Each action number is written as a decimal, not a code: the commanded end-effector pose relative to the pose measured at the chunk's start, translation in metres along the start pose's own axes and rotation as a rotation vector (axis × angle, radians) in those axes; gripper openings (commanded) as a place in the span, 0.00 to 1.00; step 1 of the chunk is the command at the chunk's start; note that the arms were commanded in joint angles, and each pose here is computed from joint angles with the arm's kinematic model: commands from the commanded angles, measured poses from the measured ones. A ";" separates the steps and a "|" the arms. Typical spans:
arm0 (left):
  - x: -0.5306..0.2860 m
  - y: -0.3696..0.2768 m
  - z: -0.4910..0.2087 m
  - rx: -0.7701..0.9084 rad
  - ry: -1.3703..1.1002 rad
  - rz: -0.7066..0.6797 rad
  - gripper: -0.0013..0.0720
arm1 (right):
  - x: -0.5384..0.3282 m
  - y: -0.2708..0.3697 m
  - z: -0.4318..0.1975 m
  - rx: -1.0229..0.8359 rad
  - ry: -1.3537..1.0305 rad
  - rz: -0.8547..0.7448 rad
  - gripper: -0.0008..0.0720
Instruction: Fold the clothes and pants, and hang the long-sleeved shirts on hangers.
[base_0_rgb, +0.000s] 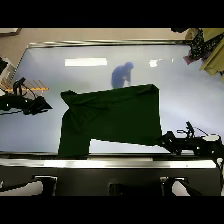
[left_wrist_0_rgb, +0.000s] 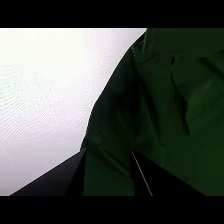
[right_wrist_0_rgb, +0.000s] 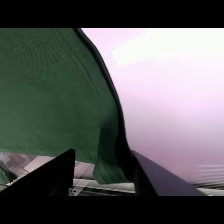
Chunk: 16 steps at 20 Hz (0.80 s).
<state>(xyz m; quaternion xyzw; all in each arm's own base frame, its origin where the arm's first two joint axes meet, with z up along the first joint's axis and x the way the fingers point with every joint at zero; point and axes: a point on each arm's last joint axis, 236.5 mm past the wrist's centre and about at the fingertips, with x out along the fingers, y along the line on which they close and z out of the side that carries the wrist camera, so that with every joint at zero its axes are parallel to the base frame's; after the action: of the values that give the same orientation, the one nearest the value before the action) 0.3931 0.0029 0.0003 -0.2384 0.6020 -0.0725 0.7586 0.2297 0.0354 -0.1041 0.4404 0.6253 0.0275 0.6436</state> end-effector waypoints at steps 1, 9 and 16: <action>0.010 -0.003 0.001 0.022 0.016 -0.036 0.45 | 0.003 0.007 0.004 0.010 -0.028 0.041 0.57; 0.054 0.006 -0.009 0.066 0.117 -0.104 0.45 | 0.002 0.021 -0.003 -0.033 0.002 0.098 0.05; 0.085 0.023 -0.021 0.075 0.198 -0.113 0.45 | 0.000 0.028 -0.015 -0.029 0.054 0.129 0.05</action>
<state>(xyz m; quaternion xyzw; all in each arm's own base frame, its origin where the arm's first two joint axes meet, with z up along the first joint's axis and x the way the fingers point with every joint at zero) 0.3949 -0.0161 -0.0746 -0.2392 0.6464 -0.1522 0.7084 0.2346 0.0562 -0.0886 0.4661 0.6085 0.0791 0.6373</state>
